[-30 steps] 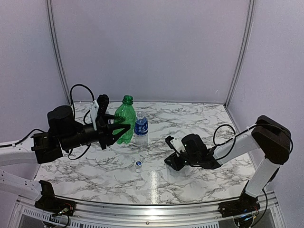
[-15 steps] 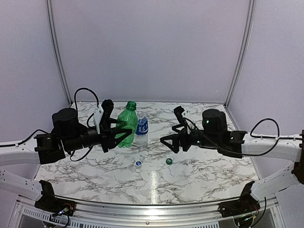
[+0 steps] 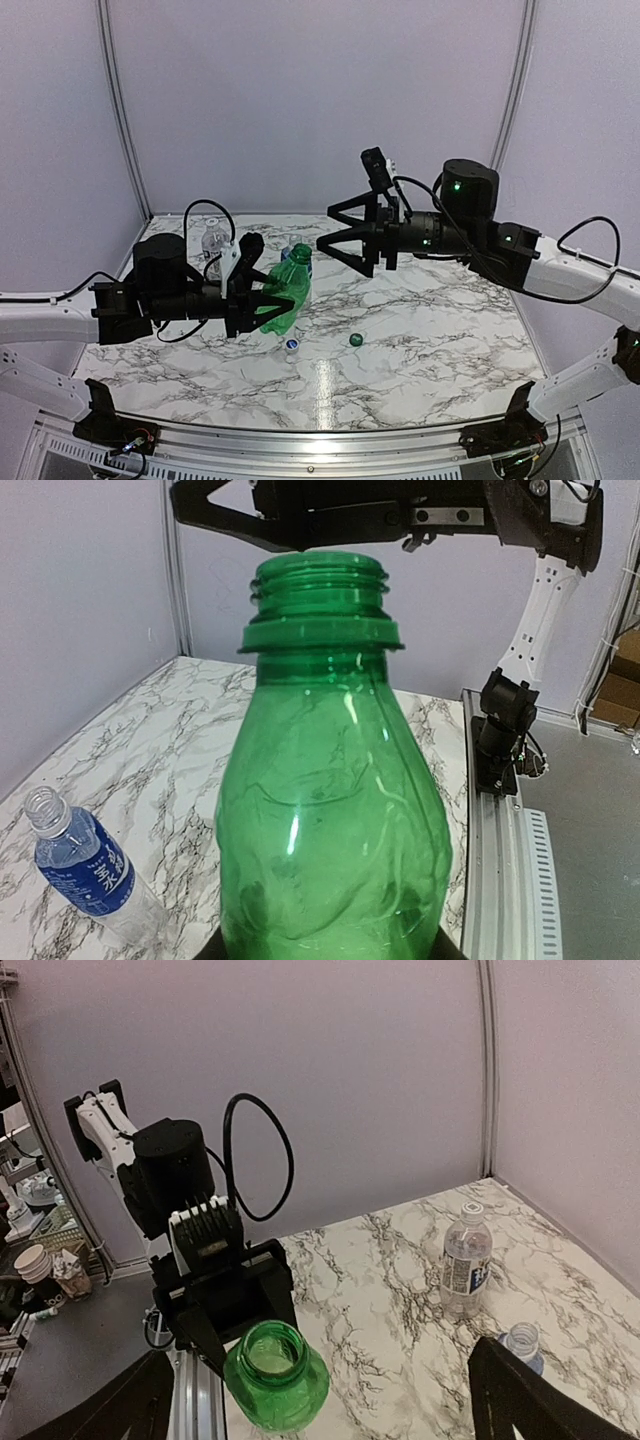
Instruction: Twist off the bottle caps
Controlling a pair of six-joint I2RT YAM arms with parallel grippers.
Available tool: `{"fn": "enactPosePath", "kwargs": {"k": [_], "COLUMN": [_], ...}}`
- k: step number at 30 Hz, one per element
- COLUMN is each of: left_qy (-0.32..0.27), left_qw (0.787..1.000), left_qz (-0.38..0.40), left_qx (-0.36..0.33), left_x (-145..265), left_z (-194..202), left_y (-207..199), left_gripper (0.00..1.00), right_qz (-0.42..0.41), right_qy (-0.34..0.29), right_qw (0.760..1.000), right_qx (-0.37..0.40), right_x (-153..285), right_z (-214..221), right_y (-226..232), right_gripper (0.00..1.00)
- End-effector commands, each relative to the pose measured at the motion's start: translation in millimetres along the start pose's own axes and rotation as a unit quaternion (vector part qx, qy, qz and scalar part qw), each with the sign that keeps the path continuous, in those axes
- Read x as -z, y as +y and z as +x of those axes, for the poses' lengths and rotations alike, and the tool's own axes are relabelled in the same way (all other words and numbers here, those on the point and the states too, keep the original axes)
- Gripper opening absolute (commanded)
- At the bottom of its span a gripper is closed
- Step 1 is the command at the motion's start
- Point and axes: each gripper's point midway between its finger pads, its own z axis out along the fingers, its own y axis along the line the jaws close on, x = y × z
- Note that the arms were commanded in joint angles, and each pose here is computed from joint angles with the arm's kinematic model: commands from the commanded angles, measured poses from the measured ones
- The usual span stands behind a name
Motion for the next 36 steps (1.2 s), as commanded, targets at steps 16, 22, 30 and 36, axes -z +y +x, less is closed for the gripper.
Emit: {"fn": "enactPosePath", "kwargs": {"k": [16,22,30,36], "left_qy": [-0.011,-0.009,-0.006,-0.012], "left_qw": [0.999,1.000,1.000,0.999], "left_qz": [0.029,0.028,0.016,-0.049], "left_qx": [-0.010,-0.010,-0.008,-0.005], "left_x": [-6,-6,-7,2], "left_z": [-14,-11,-9,-11], "left_y": [-10,-10,-5,15], "left_gripper": [0.17,0.17,0.20,0.79], "right_qz": [-0.073,-0.077,-0.048,0.057], "right_qy": [0.070,0.068,0.069,0.058], "right_qw": [0.995,0.994,0.996,0.996], "right_qx": [-0.021,-0.022,-0.022,-0.037], "right_x": [-43,-46,-44,-19], "right_z": [24,22,24,17], "right_y": [21,22,13,-28], "right_gripper": [0.59,0.36,0.00,0.00]}}
